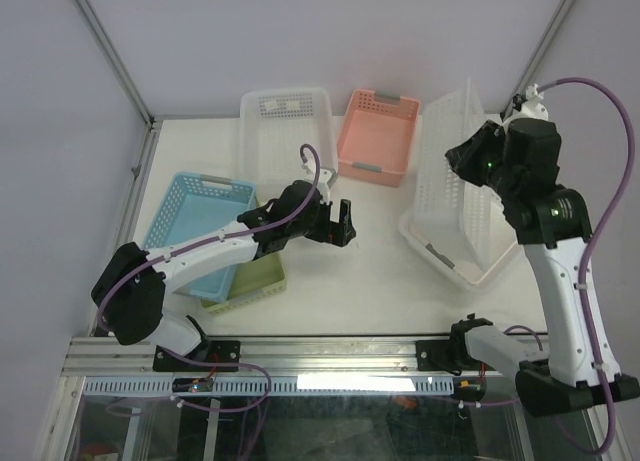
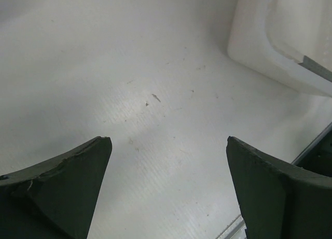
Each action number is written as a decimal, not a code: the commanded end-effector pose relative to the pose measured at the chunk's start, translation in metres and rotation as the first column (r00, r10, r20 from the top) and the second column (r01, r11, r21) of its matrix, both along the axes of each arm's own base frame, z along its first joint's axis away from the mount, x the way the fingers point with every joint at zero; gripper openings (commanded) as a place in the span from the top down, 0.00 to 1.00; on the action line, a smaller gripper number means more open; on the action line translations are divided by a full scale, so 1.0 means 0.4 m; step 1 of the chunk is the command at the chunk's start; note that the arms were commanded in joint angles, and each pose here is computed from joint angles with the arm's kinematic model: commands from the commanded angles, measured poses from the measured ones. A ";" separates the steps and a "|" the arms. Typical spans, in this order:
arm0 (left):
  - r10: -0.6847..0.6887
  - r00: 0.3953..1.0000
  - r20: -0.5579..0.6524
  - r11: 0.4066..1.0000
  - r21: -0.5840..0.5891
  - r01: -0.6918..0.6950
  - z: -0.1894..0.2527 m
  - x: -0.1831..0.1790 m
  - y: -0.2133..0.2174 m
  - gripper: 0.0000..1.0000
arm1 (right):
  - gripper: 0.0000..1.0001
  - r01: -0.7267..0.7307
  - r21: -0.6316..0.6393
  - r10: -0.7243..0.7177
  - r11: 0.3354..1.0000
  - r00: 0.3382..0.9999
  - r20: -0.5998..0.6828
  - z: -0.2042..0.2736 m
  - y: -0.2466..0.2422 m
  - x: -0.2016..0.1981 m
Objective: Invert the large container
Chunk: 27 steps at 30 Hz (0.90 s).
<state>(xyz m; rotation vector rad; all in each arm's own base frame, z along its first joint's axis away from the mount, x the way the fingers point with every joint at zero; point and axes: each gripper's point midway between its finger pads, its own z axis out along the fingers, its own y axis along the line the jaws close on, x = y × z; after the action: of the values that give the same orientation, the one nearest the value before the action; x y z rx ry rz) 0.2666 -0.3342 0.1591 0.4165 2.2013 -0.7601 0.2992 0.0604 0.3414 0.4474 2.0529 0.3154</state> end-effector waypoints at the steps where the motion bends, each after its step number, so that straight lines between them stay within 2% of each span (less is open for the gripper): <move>1: 0.063 0.998 -0.008 0.998 -0.009 -0.063 -0.033 0.018 -0.005 0.01 | 1.00 -0.392 0.039 0.349 0.919 0.856 0.381 0.263 0.155 -0.029; 5: 0.097 0.994 -0.045 0.994 0.046 -0.095 -0.088 0.007 0.034 0.01 | 1.00 -0.600 0.080 0.504 0.796 0.730 0.462 0.328 0.245 -0.085; 7: 0.120 0.990 -0.072 0.991 0.069 -0.115 -0.115 0.005 0.063 0.01 | 1.00 -0.634 0.100 0.521 0.767 0.706 0.480 0.339 0.260 -0.100; 10: 0.165 0.979 -0.117 0.985 0.079 -0.156 -0.148 0.010 0.115 0.01 | 1.00 -0.654 0.109 0.530 0.749 0.690 0.493 0.339 0.269 -0.112; 13: 0.267 0.955 -0.126 0.960 0.115 -0.254 -0.168 0.042 0.193 0.01 | 1.00 -0.663 0.094 0.542 0.743 0.679 0.496 0.334 0.268 -0.124; 20: 0.434 0.897 -0.089 0.897 0.139 -0.420 -0.140 0.110 0.351 0.01 | 1.00 -0.642 0.114 0.514 0.758 0.695 0.503 0.330 0.258 -0.139; 27: 0.555 0.829 -0.068 0.828 0.141 -0.543 -0.096 0.170 0.484 0.01 | 1.00 -0.724 0.246 0.557 0.645 0.665 0.498 0.294 0.311 -0.149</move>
<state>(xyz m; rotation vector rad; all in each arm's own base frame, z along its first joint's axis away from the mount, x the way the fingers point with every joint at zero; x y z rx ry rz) 0.3180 -0.1668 0.0904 -0.1590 2.3851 -0.3775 0.2523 0.1685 0.4262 -0.0592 1.8050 1.0677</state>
